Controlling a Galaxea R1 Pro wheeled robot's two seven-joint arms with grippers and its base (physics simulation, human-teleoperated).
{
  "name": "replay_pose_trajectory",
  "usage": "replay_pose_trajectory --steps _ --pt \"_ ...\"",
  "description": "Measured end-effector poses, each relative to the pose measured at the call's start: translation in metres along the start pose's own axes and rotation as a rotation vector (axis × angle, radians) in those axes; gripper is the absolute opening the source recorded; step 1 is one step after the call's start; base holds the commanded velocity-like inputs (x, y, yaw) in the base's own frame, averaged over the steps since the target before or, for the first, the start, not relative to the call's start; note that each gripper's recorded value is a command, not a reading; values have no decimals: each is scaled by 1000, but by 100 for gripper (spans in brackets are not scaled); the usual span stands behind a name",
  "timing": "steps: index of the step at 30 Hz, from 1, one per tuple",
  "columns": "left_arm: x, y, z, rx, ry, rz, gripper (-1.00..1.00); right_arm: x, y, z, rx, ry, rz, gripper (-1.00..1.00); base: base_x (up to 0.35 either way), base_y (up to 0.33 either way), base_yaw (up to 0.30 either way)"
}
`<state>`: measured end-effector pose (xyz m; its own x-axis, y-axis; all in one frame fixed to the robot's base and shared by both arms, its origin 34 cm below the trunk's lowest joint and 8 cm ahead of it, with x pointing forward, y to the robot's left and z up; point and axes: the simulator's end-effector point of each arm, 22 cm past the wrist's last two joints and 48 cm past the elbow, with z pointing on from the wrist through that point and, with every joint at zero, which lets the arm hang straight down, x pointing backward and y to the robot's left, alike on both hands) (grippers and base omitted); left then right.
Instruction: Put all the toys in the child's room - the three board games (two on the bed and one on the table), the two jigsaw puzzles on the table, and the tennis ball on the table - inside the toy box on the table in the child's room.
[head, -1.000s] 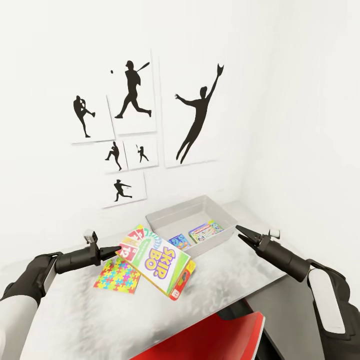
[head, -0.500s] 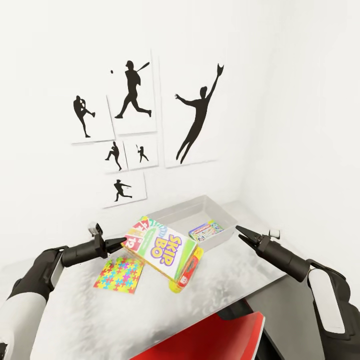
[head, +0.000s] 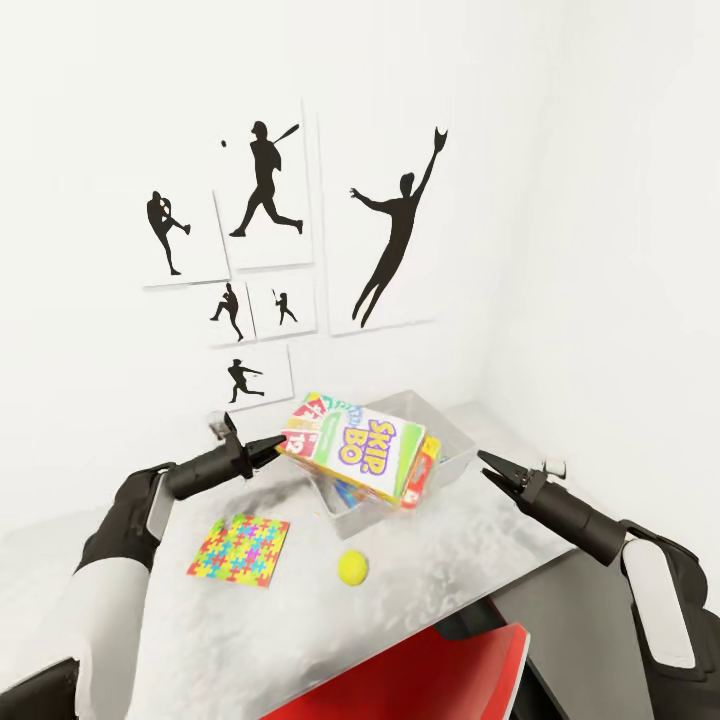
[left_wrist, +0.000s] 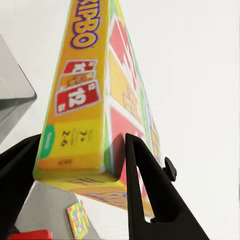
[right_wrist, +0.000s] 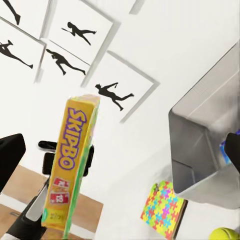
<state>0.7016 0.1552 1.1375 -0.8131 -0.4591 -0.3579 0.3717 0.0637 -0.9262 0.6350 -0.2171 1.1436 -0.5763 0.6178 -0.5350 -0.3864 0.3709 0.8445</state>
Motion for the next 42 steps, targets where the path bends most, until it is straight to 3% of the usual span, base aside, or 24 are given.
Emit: replay_pose_trajectory --steps 2,9,13,16,20,26,32,42 --pt "-10 5 5 -27 -43 -7 -100 -4 -2 -4 6 -13 3 100 0 0 0" --pt "-19 19 31 -119 -83 -21 -100 -12 -6 -11 17 -26 -2 100 0 0 0" --pt "-29 20 51 -156 -118 0 -100 -16 -8 -15 25 -27 -9 100 0 0 0" --pt "-40 23 65 -184 -185 3 -100 -16 -9 -16 27 -26 -11 100 0 0 0" --pt "-64 36 65 -246 -320 -22 -100 -17 -9 -16 27 -27 -12 100 0 0 0" --pt "-55 99 65 -378 -445 -116 -100 -17 -9 -16 28 -28 -13 100 0 0 0" --pt "-43 113 78 -397 -479 -140 -100 -17 -8 -16 27 -28 -13 100 0 0 0" --pt "-34 122 80 -411 -469 -155 -100 -17 -8 -16 27 -28 -13 100 0 0 0"
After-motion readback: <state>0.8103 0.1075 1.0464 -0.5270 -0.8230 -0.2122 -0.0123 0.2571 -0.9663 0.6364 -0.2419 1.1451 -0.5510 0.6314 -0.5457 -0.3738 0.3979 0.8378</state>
